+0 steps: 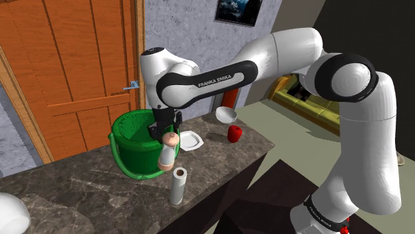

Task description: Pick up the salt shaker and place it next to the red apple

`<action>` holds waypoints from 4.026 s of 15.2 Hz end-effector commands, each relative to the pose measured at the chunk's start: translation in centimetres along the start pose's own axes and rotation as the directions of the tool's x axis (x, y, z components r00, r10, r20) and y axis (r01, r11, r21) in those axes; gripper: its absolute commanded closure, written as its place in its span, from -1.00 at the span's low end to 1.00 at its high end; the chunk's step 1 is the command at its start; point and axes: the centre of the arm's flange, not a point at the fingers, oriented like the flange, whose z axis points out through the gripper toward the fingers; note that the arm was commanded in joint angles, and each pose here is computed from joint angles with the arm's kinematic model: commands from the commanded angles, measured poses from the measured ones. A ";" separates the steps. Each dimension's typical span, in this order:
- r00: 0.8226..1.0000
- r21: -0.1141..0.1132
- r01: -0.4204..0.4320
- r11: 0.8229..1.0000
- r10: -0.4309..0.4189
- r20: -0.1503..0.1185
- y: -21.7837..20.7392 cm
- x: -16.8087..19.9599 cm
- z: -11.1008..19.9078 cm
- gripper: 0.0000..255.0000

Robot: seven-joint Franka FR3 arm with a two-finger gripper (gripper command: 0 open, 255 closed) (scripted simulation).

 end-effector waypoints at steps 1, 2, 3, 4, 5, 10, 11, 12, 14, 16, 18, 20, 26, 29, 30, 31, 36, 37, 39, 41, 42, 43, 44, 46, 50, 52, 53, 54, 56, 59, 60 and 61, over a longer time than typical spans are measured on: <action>1.000 0.000 0.000 1.000 0.000 0.000 0.2 -0.1 -1.1 1.00; 1.000 0.000 0.000 1.000 0.000 0.000 0.3 -0.2 -1.6 1.00; 1.000 0.000 0.000 1.000 0.000 0.000 0.4 -0.2 -2.1 1.00; 1.000 0.000 0.000 1.000 0.000 0.000 0.5 -0.3 -2.6 1.00; 1.000 0.000 0.000 1.000 0.000 0.000 0.6 -0.3 -3.2 1.00; 1.000 0.000 0.000 1.000 0.000 0.000 1.0 -0.6 -5.8 1.00; 1.000 0.000 0.000 1.000 0.000 0.000 1.1 -0.6 -6.3 1.00; 1.000 0.000 0.000 1.000 0.000 0.000 1.2 -0.7 -6.8 1.00; 1.000 0.000 0.000 1.000 0.000 0.000 2.5 -0.6 -6.9 1.00; 1.000 0.000 0.000 1.000 0.000 0.000 5.1 -0.3 -6.5 1.00; 1.000 0.000 0.000 1.000 0.000 0.000 7.7 0.0 -6.1 1.00; 1.000 0.000 0.000 1.000 0.000 0.000 10.3 0.3 -5.7 1.00; 1.000 0.000 0.000 1.000 0.000 0.000 18.1 1.2 -4.5 1.00; 1.000 0.000 0.000 1.000 0.000 0.000 22.0 1.6 -3.9 1.00; 1.000 0.000 0.000 1.000 0.000 0.000 23.3 1.8 -3.7 1.00; 1.000 0.000 0.000 1.000 0.000 0.000 24.6 1.9 -3.5 1.00; 1.000 0.000 0.000 1.000 0.000 0.000 31.0 2.7 -2.5 1.00; 1.000 0.000 0.000 1.000 0.000 0.000 32.3 2.8 -2.3 1.00; 1.000 0.000 0.000 1.000 0.000 0.000 34.9 3.1 -1.9 1.00; 1.000 0.000 0.000 1.000 0.000 0.000 37.5 3.4 -1.5 1.00; 1.000 0.000 0.000 1.000 0.000 0.000 38.8 3.6 -1.3 1.00; 1.000 0.000 0.000 1.000 0.000 0.000 40.1 3.7 -1.1 1.00; 1.000 0.000 0.000 1.000 0.000 0.000 41.4 3.9 -0.9 1.00; 1.000 0.000 0.000 1.000 0.000 0.000 44.0 4.2 -0.5 1.00; 1.000 0.000 0.000 1.000 0.000 0.000 49.2 4.8 0.3 1.00; 1.000 0.000 0.000 1.000 0.000 0.000 51.8 5.0 0.7 1.00; 1.000 0.000 0.000 1.000 0.000 0.000 53.1 5.2 0.9 1.00; 1.000 0.000 0.000 1.000 0.000 0.000 54.4 5.3 1.1 1.00; 1.000 0.000 0.000 1.000 0.000 0.000 57.0 5.6 1.5 1.00; 1.000 0.000 0.000 1.000 0.000 0.000 56.8 5.8 3.1 1.00; 1.000 0.000 0.000 1.000 0.000 0.000 56.7 5.9 3.6 1.00; 1.000 0.000 0.000 1.000 0.000 0.000 56.6 5.9 4.1 1.00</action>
